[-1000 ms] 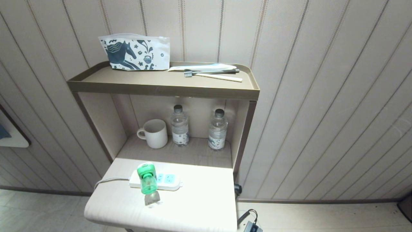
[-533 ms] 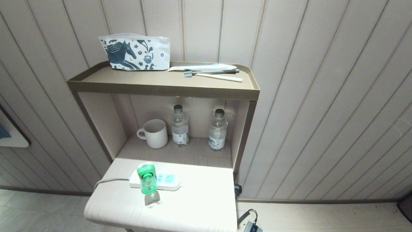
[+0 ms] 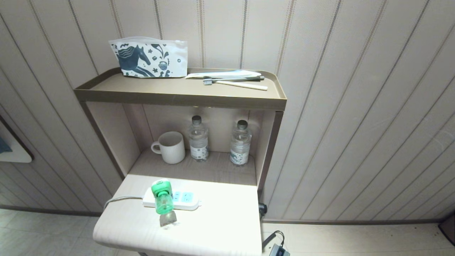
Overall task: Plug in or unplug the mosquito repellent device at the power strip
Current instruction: Hold the socket with your right hand and unplug it with your left hand
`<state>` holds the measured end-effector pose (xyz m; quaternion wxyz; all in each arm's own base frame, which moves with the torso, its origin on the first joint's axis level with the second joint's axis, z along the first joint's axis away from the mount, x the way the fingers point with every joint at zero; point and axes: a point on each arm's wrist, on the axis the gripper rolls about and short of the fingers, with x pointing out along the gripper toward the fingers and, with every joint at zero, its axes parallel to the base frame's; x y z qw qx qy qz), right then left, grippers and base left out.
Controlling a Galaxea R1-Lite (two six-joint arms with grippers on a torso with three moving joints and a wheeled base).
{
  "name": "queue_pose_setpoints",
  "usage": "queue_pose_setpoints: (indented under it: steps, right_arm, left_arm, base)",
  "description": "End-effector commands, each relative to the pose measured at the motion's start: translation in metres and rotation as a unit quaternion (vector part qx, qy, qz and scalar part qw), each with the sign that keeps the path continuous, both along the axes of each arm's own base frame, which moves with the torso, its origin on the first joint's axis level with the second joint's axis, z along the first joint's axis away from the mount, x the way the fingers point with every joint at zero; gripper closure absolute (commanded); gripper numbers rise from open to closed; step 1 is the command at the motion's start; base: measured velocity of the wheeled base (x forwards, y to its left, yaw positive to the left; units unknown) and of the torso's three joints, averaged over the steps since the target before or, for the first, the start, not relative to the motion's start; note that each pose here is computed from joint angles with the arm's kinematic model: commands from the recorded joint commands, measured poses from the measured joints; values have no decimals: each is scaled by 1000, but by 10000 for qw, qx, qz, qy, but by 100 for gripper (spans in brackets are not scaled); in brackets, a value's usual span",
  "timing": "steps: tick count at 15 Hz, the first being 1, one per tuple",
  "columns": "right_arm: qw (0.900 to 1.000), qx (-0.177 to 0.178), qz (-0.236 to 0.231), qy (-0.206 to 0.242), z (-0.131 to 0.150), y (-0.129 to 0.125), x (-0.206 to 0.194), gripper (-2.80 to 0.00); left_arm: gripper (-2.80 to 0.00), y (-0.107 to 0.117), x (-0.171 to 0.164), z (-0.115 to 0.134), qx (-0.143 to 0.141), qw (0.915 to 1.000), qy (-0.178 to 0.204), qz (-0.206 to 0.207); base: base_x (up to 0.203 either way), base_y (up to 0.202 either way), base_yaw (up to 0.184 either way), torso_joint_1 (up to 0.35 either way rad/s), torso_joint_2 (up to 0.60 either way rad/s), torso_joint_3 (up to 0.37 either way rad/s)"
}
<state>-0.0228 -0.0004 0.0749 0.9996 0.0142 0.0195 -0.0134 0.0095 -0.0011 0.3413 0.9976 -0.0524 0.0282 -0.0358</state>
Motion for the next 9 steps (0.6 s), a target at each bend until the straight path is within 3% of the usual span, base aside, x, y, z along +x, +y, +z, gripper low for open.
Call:
queue_pose_setpoints:
  steps: [1, 2, 4, 5, 7, 8, 9]
  right_arm:
    - [10000, 2, 0, 10, 0, 0, 0, 0]
    - [10000, 2, 0, 3, 0, 0, 0, 0]
    - [10000, 2, 0, -5, 0, 0, 0, 0]
    - [10000, 2, 0, -5, 0, 0, 0, 0]
    - [10000, 2, 0, -19, 0, 0, 0, 0]
    - [10000, 2, 1, -13, 0, 0, 0, 0]
    - [10000, 2, 8, -13, 0, 0, 0, 0]
  left_arm:
    - [0, -10, 78, 15, -280, 9807, 1915, -290]
    - [0, -23, 102, 18, -581, 9589, 2717, -578]
    - [0, -57, 141, 11, -954, 9044, 4047, -952]
    - [0, -77, 158, -1, -1032, 8727, 4665, -1009]
    - [0, -112, 195, -35, -1053, 8153, 5615, -950]
    - [0, -124, 212, -52, -1108, 7914, 5953, -840]
    - [0, -134, 225, -67, -1177, 7744, 6174, -719]
  base:
    - [0, 0, 0, 0, 0, 0]
    - [0, 0, 0, 0, 0, 0]
    - [0, 0, 0, 0, 0, 0]
    - [0, 0, 0, 0, 0, 0]
    - [0, 0, 0, 0, 0, 0]
    - [0, 0, 0, 0, 0, 0]
    - [0, 0, 0, 0, 0, 0]
